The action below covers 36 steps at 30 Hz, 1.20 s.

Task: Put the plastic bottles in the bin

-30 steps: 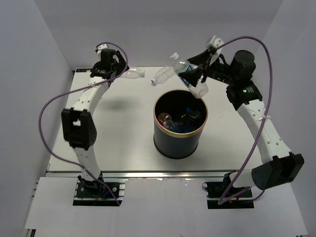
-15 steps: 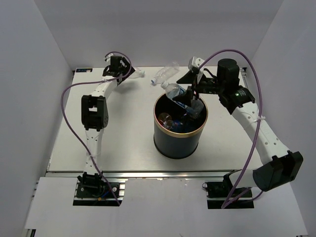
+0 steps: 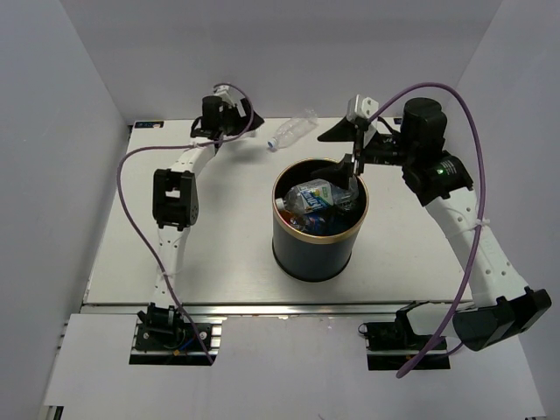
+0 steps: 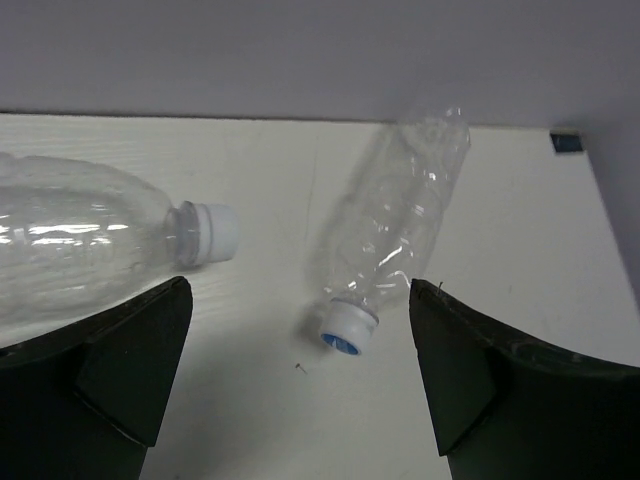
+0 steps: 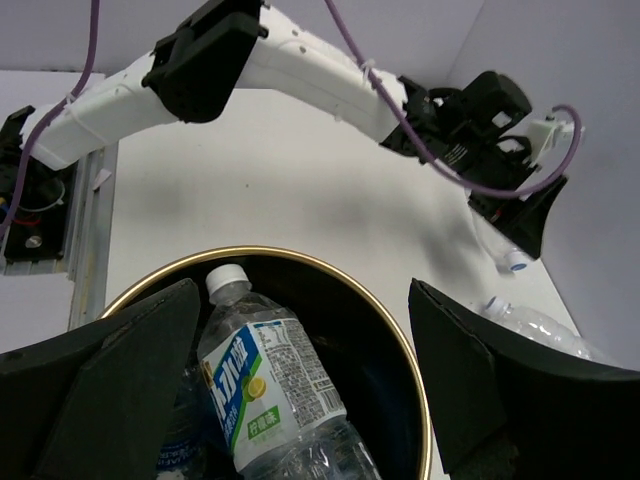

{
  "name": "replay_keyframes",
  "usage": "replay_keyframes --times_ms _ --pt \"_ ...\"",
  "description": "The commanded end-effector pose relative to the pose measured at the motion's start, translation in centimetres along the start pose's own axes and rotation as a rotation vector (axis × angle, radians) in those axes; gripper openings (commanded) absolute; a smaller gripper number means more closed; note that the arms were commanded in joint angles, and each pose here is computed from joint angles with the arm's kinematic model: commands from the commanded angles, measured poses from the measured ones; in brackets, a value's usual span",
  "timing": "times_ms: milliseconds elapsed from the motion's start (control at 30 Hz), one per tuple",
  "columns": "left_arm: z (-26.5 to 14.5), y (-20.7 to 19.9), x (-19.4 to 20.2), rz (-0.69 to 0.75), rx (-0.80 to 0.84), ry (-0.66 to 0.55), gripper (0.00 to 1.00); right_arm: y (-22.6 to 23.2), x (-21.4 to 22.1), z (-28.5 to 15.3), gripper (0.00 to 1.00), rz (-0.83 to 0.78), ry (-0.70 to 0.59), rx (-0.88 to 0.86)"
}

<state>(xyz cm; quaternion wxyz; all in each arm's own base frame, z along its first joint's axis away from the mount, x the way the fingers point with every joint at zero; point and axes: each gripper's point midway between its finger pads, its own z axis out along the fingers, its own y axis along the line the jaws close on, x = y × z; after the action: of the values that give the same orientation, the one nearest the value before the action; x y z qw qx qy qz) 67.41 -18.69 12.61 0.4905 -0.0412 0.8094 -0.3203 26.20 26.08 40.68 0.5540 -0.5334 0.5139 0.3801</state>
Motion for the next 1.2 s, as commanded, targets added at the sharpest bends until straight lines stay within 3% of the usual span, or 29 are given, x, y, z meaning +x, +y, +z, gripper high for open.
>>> replay_keyframes --times_ms 0,367,667,800,900,933,1167 --pt "1.2 -5.3 2.7 0.274 0.198 0.053 0.98 -0.4 -2.6 -1.1 0.89 -0.06 -0.011 0.057" --pt "3.4 -7.0 4.7 0.326 0.383 0.038 0.98 -1.2 -0.2 -1.4 0.89 -0.002 0.066 0.129" --pt "4.4 -6.6 7.4 0.28 0.42 0.069 0.98 -1.8 0.3 -2.0 0.89 -0.003 0.091 0.188" --pt "4.0 -6.6 8.2 0.28 0.417 0.089 0.6 -1.9 0.1 -2.4 0.89 0.0 0.093 0.217" --pt "3.3 -7.1 7.6 0.304 0.413 0.084 0.46 -2.0 -0.3 -2.7 0.89 -0.011 0.087 0.241" --pt "3.2 -6.8 7.8 0.302 0.402 0.091 0.34 -2.0 -0.1 -2.7 0.89 -0.003 0.089 0.243" --pt "2.5 -7.5 6.3 0.305 0.383 0.073 0.0 -1.9 -0.9 -3.3 0.89 -0.007 0.069 0.276"
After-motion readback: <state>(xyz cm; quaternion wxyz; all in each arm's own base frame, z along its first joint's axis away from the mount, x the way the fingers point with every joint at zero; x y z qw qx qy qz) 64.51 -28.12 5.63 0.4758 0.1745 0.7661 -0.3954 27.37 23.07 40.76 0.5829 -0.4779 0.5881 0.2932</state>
